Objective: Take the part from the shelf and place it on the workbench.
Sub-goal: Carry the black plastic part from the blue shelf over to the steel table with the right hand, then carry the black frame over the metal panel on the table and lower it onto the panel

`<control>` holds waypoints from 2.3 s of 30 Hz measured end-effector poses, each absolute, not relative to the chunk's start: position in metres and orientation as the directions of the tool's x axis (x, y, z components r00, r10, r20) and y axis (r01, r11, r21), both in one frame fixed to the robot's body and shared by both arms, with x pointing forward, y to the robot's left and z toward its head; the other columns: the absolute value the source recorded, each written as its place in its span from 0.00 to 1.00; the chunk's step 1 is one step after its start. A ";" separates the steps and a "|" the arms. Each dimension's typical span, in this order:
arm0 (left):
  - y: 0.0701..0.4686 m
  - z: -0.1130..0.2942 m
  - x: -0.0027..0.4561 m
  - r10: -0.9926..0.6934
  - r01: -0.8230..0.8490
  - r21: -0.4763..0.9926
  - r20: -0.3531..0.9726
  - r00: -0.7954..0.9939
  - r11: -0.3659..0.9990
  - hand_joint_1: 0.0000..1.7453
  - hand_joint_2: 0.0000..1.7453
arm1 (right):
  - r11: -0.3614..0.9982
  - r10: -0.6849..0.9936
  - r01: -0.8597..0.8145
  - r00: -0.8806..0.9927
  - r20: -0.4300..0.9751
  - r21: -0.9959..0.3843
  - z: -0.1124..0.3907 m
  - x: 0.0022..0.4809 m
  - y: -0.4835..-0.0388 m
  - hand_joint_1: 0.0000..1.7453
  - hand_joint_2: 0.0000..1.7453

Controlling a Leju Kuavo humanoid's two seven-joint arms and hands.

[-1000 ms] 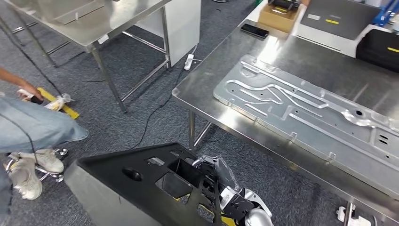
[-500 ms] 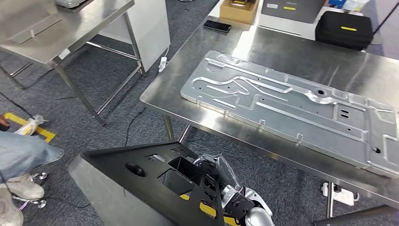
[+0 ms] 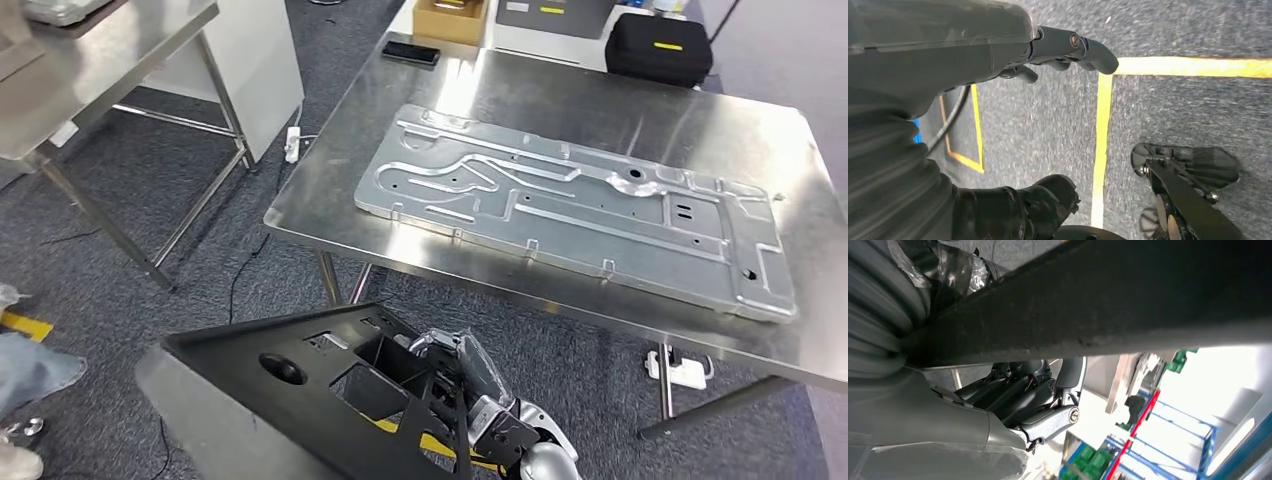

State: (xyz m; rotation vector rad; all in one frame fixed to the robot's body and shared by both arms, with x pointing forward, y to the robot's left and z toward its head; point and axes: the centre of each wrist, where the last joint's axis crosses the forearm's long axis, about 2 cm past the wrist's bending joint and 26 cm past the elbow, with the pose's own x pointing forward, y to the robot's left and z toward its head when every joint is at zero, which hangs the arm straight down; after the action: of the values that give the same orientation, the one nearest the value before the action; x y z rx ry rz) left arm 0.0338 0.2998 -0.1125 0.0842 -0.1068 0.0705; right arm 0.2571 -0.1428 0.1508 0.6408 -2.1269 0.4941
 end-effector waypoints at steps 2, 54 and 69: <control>0.300 -0.113 0.034 0.066 -0.075 0.080 0.109 0.992 0.994 0.00 1.00 | 0.792 -0.268 -0.599 -0.515 0.814 -0.119 0.150 0.257 -0.143 1.00 1.00; 0.300 -0.111 0.050 -0.150 0.143 0.065 0.127 0.980 0.988 0.00 1.00 | 0.671 0.707 0.407 -0.603 0.369 -0.620 0.282 0.431 -0.107 1.00 1.00; 0.295 -0.108 0.070 -0.192 0.186 0.052 0.173 0.966 0.981 0.00 1.00 | 0.184 0.979 0.665 -0.193 0.072 -0.724 0.293 0.457 -0.151 1.00 1.00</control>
State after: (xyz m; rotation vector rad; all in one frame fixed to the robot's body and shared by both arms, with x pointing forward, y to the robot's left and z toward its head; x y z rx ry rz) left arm 0.0695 0.2947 -0.1081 0.0354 -0.1781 -0.1911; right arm 0.4570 -0.1515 0.2926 -1.5367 -1.9291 0.7626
